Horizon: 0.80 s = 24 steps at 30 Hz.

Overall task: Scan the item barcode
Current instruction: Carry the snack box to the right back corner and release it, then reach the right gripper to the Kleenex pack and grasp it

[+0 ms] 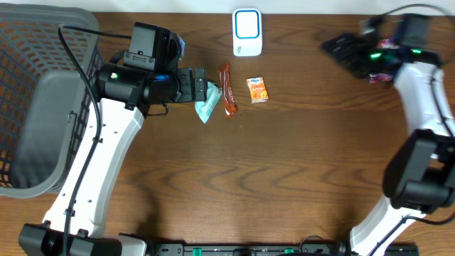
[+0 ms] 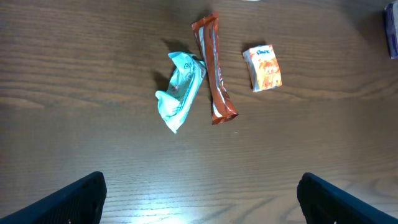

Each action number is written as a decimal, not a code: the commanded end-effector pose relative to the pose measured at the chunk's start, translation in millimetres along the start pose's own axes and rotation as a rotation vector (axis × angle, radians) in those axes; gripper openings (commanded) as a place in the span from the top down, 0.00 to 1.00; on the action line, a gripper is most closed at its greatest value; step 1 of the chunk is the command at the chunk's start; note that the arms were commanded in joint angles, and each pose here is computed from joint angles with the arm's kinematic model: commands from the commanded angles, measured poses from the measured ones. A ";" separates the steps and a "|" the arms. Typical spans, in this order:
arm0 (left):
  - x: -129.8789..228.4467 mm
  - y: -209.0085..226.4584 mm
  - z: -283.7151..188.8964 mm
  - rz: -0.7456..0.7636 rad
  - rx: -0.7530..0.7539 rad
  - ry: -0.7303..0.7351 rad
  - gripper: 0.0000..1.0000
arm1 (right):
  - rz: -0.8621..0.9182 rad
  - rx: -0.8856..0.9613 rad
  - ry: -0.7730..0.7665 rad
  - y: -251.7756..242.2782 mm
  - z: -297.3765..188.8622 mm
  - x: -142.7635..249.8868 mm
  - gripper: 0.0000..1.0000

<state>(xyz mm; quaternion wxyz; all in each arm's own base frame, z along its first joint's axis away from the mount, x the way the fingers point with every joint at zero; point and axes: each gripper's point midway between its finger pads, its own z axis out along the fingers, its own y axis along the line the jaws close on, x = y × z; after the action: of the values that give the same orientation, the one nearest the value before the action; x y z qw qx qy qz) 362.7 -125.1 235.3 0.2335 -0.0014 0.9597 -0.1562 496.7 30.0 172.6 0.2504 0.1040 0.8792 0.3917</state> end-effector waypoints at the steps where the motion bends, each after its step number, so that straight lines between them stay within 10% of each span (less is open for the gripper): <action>1: -1.8 0.1 -0.3 0.005 -0.003 -0.003 0.02 | -0.299 0.060 0.176 22.5 51.2 55.4 0.11; 24: -1.8 0.1 -0.3 0.005 -0.003 -0.003 0.02 | -0.576 0.670 0.146 43.3 150.9 137.9 0.17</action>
<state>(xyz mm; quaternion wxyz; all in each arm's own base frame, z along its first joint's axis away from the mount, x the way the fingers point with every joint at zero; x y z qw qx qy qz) 362.8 -125.0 235.4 0.2339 -0.0014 0.9596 -0.1561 450.8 227.0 90.2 0.2473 -0.1421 0.9575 0.0426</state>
